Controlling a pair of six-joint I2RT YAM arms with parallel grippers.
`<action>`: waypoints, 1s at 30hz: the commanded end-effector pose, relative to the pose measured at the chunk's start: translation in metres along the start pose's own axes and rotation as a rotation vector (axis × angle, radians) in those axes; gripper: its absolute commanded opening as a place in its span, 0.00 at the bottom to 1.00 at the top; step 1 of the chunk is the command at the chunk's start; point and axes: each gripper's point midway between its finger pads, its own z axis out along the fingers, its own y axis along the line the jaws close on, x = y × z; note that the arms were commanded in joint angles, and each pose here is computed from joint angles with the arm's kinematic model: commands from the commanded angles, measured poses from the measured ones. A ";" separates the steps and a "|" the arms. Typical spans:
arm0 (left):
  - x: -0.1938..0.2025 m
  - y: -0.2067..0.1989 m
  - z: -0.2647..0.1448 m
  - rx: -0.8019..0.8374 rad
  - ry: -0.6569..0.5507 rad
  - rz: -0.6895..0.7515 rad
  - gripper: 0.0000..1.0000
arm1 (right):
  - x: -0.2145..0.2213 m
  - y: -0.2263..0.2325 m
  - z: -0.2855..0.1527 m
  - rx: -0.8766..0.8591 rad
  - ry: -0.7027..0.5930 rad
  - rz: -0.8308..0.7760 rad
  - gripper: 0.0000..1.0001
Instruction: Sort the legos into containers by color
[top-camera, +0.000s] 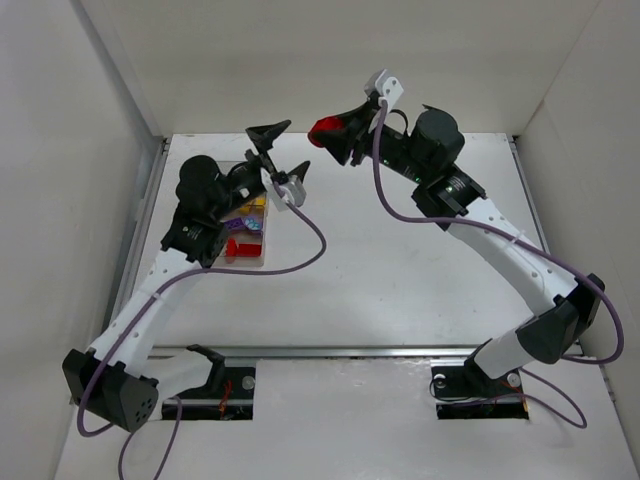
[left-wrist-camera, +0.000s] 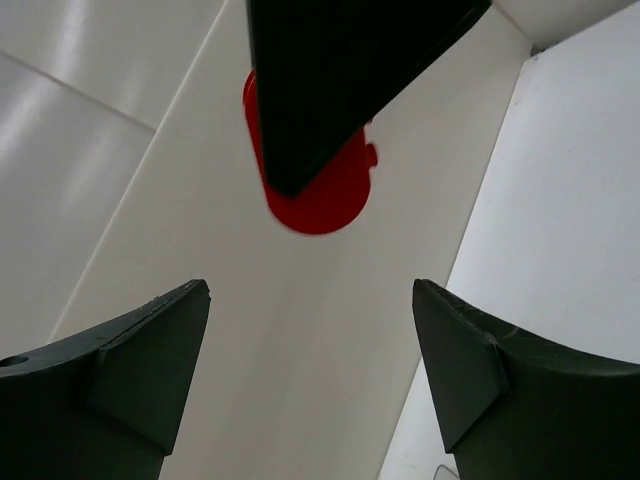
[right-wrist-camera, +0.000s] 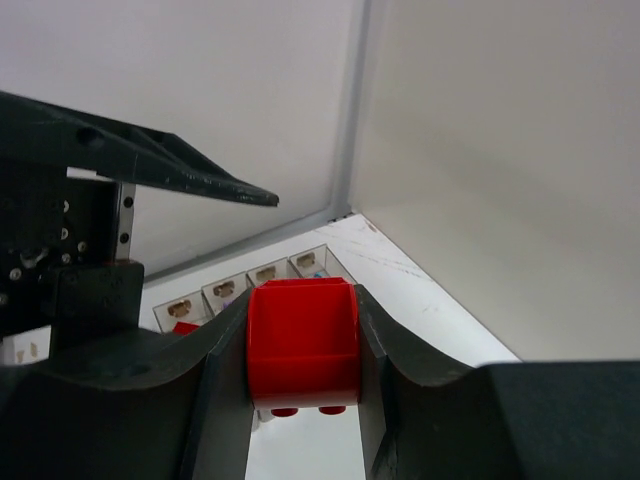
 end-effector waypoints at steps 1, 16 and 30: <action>-0.029 0.007 0.003 -0.042 -0.079 0.070 0.80 | -0.039 0.018 -0.006 -0.053 -0.117 0.004 0.00; -0.057 0.014 0.018 -0.117 -0.110 0.070 0.62 | -0.026 0.031 -0.006 -0.089 -0.097 0.035 0.00; -0.046 0.009 0.022 -0.100 -0.073 0.043 0.13 | -0.018 0.040 -0.008 -0.119 -0.078 0.061 0.24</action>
